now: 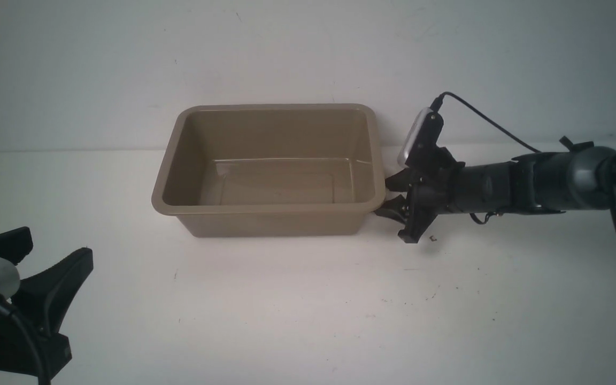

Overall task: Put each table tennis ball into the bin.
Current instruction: Use the right arm to clamp the table tennis ball closest to it, then use the right arm to put the table tennis ball into the box

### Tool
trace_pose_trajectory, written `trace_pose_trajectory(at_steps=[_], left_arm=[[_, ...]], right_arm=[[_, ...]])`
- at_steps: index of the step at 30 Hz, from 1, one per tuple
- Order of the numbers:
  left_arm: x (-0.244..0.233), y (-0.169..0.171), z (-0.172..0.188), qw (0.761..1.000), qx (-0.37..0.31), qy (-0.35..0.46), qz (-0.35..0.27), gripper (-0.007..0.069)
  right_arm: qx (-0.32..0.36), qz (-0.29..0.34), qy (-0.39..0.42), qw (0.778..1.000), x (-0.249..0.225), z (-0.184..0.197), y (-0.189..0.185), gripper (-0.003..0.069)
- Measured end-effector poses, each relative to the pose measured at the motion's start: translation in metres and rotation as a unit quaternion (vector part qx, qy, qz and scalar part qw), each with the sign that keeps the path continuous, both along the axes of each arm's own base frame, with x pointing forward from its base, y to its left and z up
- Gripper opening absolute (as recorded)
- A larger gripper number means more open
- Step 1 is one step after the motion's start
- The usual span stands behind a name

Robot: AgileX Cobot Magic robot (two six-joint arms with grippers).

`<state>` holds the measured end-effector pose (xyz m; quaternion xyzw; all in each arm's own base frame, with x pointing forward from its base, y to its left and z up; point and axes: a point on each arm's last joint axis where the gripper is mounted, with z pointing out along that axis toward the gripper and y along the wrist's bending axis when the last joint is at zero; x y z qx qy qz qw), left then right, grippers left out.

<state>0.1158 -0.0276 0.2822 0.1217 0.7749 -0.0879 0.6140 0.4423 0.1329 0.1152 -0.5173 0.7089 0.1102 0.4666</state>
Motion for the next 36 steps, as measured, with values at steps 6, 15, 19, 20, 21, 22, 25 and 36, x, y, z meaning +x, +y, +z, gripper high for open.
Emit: trace_pose_trajectory(at_steps=[6, 15, 19, 20, 21, 22, 25, 36], left_arm=[[0.000, 0.000, 0.000, 1.000, 0.000, 0.000, 0.000, 0.0447], [0.000, 0.000, 0.000, 1.000, 0.000, 0.000, 0.000, 0.0447], [0.000, 0.000, 0.000, 1.000, 0.000, 0.000, 0.000, 0.0447], [0.000, 0.000, 0.000, 1.000, 0.000, 0.000, 0.000, 0.0447], [0.000, 0.000, 0.000, 1.000, 0.000, 0.000, 0.000, 0.0447], [0.000, 0.000, 0.000, 1.000, 0.000, 0.000, 0.000, 0.0447], [0.000, 0.000, 0.000, 1.000, 0.000, 0.000, 0.000, 0.0447], [0.000, 0.000, 0.000, 1.000, 0.000, 0.000, 0.000, 0.0447]], right_arm=[[0.026, -0.016, -0.038, 0.999, -0.001, 0.059, -0.017, 0.0339], [0.044, 0.017, -0.062, 0.997, -0.013, 0.097, -0.009, 0.0339], [0.077, 0.057, -0.056, 0.994, -0.018, 0.089, 0.012, 0.0339], [0.082, 0.063, -0.054, 0.993, -0.018, 0.086, 0.017, 0.0339], [0.082, 0.069, -0.054, 0.993, -0.019, 0.084, 0.021, 0.0339], [0.078, 0.077, -0.054, 0.993, -0.021, 0.078, 0.028, 0.0339], [0.052, 0.078, -0.053, 0.994, -0.021, 0.064, 0.040, 0.0339], [0.063, 0.068, -0.040, 0.995, -0.019, 0.062, 0.041, 0.0390]])
